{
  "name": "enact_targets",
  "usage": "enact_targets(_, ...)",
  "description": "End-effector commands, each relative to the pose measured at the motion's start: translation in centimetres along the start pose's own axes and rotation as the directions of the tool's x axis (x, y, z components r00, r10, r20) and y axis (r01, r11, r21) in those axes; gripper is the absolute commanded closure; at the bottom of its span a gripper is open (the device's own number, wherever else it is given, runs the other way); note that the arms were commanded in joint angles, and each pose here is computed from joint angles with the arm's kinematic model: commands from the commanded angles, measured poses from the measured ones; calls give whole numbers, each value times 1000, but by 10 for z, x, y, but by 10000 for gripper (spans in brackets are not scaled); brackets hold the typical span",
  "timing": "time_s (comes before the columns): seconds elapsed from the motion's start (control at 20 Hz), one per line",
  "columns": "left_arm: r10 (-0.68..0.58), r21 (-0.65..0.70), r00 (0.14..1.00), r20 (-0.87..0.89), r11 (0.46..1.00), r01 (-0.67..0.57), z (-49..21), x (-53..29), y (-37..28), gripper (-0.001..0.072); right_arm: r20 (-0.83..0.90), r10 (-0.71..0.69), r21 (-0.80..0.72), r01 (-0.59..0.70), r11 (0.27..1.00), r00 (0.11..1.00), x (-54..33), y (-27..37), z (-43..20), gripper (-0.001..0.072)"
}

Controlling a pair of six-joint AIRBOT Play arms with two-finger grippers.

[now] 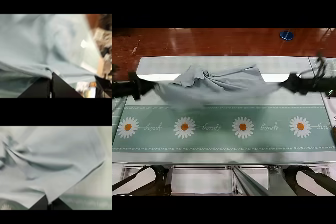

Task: Fold the shirts.

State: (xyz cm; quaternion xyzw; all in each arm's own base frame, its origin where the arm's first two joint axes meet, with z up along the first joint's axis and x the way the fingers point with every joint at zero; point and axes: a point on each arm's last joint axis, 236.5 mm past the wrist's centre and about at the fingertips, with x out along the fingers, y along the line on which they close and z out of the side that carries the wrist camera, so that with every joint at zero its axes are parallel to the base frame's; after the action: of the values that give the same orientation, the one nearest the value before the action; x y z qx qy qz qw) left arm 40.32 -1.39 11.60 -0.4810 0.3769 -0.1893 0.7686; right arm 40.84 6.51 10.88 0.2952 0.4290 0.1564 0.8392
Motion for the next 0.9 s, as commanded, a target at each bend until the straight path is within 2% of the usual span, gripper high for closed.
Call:
enact_targets(0.0, -241, 246, 938, 249, 952, 180, 68, -61, -154, 690, 278, -6, -294, 91, 952, 961, -115, 94, 85, 692)
enact_targets(0.1, -276, 433, 917, 289, 892, 132, 68, -97, -220, 690, 381, 6, -392, 155, 907, 925, -177, 136, 95, 691)
enact_targets(0.25, -162, 603, 884, 439, 782, -156, 52, -152, -271, 690, 514, 57, -481, 233, 845, 856, -256, 187, 79, 691)
enact_targets(0.4, -64, 602, 755, 653, 648, -467, 21, -220, -295, 691, 618, 87, -510, 314, 801, 781, -316, 214, 45, 691)
enact_targets(0.5, -44, 557, 650, 759, 560, -613, -8, -261, -305, 690, 668, 99, -498, 344, 796, 737, -344, 223, 25, 691)
enact_targets(0.6, -49, 496, 562, 826, 537, -682, -38, -294, -313, 691, 677, 113, -505, 347, 790, 727, -359, 230, 3, 691)
enact_targets(0.75, -124, 522, 528, 840, 451, -724, -85, -328, -326, 691, 646, 33, -492, 382, 783, 763, -361, 214, -28, 691)
enact_targets(0.85, -126, 496, 499, 857, 462, -735, -100, -354, -318, 691, 627, -62, -439, 419, 795, 776, -362, 192, -41, 691)
